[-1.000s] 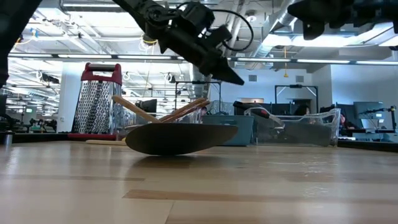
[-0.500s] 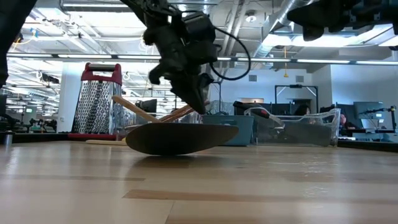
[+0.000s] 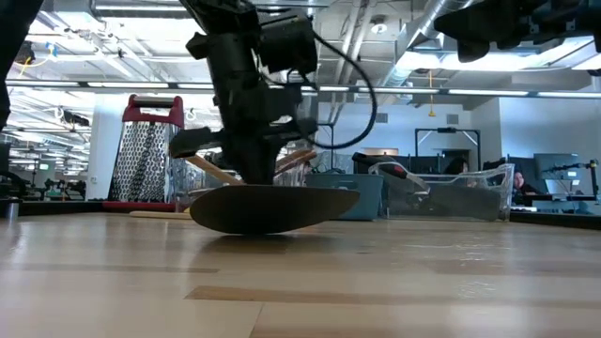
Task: Pick & Place Kitchen Items
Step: Put the black spatula into the right transparent bin
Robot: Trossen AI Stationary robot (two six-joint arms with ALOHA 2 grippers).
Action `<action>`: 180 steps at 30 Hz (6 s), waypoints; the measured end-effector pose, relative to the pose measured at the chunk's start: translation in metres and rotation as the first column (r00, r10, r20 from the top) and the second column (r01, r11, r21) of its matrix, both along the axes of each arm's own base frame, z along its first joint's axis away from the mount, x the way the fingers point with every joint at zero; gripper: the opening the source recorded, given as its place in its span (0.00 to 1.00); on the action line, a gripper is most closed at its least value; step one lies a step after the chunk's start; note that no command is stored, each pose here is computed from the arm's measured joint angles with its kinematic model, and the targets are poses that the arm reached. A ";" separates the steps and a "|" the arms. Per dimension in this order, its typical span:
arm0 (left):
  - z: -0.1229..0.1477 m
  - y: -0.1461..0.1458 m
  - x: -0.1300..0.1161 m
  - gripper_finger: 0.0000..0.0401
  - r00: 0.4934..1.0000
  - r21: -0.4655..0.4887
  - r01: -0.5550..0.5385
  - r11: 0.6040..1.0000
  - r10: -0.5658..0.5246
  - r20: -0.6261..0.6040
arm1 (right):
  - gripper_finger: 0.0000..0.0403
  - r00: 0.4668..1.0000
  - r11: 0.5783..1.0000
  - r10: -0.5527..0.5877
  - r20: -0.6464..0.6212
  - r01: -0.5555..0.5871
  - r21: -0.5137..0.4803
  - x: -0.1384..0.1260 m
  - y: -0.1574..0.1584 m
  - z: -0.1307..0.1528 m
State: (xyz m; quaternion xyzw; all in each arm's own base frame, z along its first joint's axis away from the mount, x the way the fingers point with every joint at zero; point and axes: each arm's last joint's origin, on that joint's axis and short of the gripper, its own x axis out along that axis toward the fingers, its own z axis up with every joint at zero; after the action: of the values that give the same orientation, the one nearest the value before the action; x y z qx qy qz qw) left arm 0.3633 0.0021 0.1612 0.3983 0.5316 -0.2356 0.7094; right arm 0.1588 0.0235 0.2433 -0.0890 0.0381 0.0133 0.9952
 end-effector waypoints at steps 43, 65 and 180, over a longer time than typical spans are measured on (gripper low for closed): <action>0.033 0.011 -0.028 0.20 0.983 -0.067 -0.169 0.983 0.173 0.057 | 0.00 1.000 1.000 -0.004 0.000 0.004 0.000 0.000 0.000 0.000; -0.005 0.026 -0.042 0.42 0.979 -0.140 -0.167 0.976 0.181 0.093 | 0.00 1.000 1.000 -0.004 0.000 0.004 -0.002 0.000 0.000 0.000; 0.067 0.034 -0.115 0.07 0.079 -0.803 0.218 0.555 0.810 0.581 | 0.00 0.976 0.994 -0.088 0.200 0.075 0.074 0.043 -0.009 0.000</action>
State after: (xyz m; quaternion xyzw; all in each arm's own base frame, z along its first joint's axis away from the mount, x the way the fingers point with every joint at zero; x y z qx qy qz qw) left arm 0.2480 0.0361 0.2280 -0.0225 -0.1234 0.0640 0.9900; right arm 0.2018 0.0141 0.2433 -0.0553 -0.0608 -0.0355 0.9960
